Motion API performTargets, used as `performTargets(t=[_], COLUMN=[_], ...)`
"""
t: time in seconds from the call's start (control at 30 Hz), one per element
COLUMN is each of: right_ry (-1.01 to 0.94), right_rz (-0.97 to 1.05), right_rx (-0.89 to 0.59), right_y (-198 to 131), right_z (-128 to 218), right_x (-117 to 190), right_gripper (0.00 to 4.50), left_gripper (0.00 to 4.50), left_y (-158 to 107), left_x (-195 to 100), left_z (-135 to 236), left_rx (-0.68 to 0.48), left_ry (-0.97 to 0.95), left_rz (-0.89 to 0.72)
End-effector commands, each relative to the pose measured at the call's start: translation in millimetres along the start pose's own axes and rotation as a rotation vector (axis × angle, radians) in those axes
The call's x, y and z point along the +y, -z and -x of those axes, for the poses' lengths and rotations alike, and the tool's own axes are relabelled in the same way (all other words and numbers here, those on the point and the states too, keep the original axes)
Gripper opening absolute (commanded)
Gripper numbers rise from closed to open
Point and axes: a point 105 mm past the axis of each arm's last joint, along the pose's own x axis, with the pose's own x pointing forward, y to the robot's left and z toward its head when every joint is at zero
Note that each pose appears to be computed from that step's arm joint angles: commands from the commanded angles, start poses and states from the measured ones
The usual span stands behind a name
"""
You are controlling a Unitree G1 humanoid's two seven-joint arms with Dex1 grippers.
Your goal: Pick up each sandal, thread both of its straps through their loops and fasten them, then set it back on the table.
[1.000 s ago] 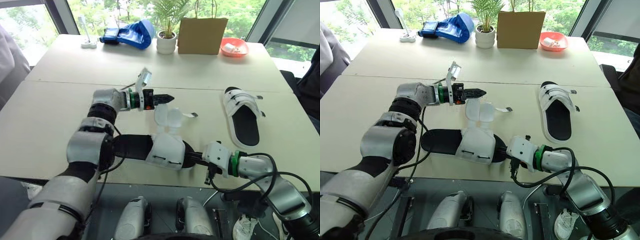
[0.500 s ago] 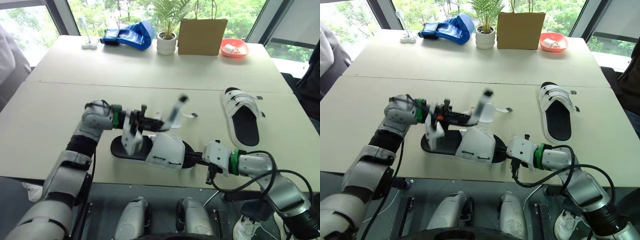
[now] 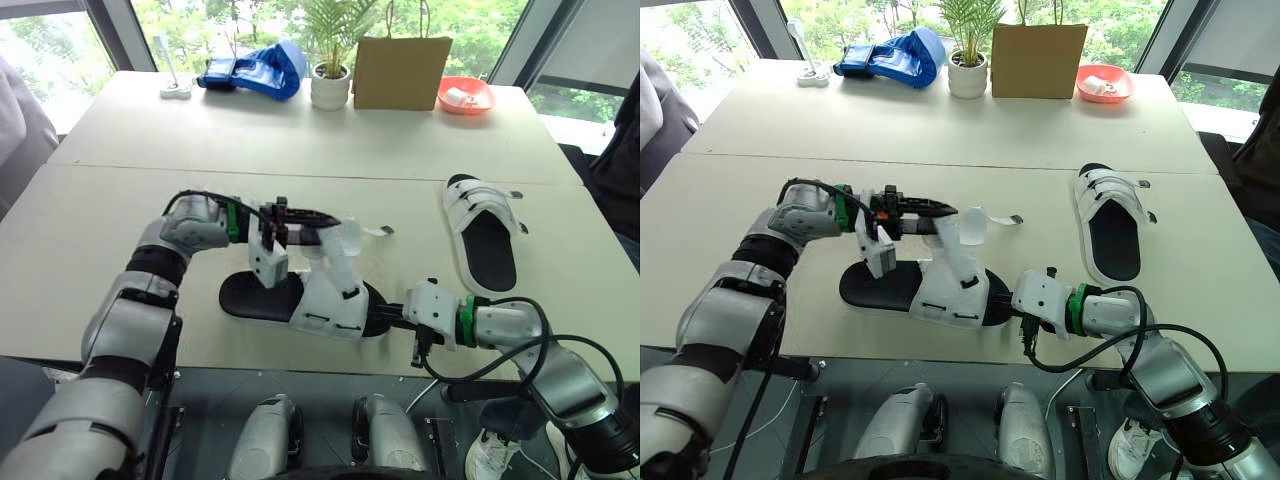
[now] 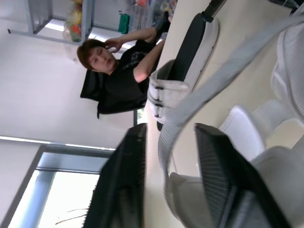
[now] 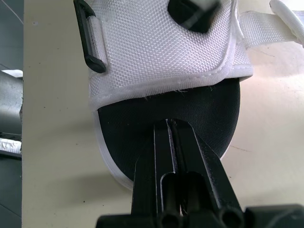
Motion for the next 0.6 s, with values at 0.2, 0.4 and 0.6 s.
performTargets(t=[0.2,0.4,0.6], right_ry=[-0.04,-0.048,-0.06], right_rz=[-0.04,-0.036,-0.033], right_rx=[0.064,0.066,0.066], right_y=[17,19,22], right_z=[-5,-6,-8], right_x=[10,12,15], right_gripper=[0.0,0.0,0.0], left_gripper=[4.47,4.47,4.47], left_y=[-8,-11,-7], left_x=[10,37,45], left_z=[18,40,40], left_rx=[-0.005,0.044,0.153], left_ry=[-0.021,-0.139,-0.185], left_rz=[0.074,0.471,1.181])
